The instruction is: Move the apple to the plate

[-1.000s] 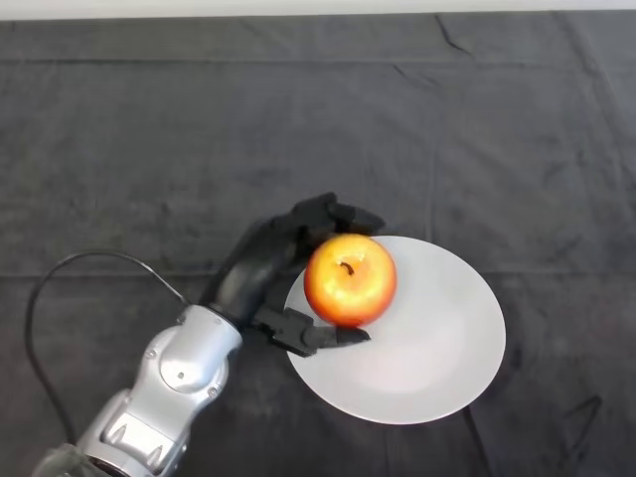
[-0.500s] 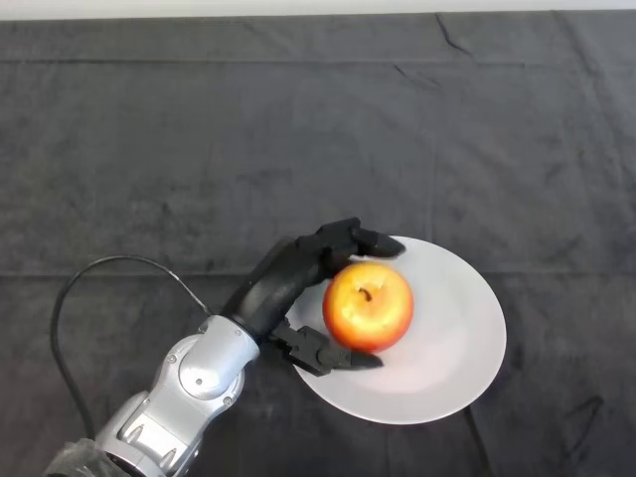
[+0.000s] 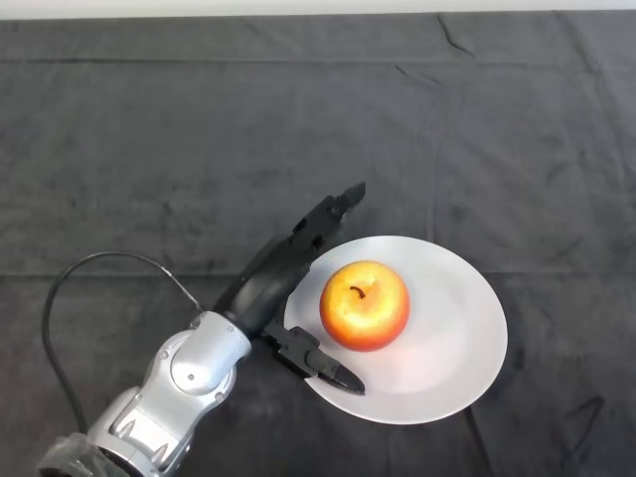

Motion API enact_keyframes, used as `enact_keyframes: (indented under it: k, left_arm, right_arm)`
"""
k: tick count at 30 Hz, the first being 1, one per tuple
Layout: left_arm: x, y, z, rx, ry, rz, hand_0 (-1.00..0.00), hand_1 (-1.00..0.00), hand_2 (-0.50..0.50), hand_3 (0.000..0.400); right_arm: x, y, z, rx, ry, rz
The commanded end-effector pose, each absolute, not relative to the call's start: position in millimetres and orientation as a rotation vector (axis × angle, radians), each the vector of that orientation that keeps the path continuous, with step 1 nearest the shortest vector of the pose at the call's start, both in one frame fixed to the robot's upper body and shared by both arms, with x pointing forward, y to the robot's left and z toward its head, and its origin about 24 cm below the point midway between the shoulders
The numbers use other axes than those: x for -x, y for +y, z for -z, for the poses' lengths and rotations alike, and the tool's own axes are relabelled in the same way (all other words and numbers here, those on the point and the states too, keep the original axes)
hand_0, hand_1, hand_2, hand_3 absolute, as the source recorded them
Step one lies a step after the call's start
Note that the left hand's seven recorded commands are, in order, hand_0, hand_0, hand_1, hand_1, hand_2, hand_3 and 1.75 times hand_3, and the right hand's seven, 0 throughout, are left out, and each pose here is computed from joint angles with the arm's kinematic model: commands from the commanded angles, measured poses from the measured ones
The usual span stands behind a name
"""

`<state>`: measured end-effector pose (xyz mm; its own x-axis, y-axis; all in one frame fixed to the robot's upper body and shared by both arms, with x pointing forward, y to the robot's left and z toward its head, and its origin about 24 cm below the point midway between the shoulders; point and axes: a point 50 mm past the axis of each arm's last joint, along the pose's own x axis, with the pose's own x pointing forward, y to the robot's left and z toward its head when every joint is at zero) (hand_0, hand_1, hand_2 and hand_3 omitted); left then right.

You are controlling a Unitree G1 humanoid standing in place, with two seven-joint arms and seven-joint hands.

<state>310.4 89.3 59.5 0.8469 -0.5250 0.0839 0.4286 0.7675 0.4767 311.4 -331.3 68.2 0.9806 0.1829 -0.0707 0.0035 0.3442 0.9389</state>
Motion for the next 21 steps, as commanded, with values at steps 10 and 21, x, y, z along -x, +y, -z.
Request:
enact_keyframes:
  k: [10,21]
  left_arm:
    - [-321.2,130.6,-85.5,-0.480,-0.281,0.431,0.00,0.00,0.00,0.000]
    - [-320.1,168.2,-102.2,-0.458,-0.312,0.334,0.00,0.00,0.00,0.000]
  right_arm:
    - [-311.7,-338.6,-78.0,-1.204,0.132,-0.116]
    - [-311.7,-338.6,-78.0,-1.203,0.132,-0.116]
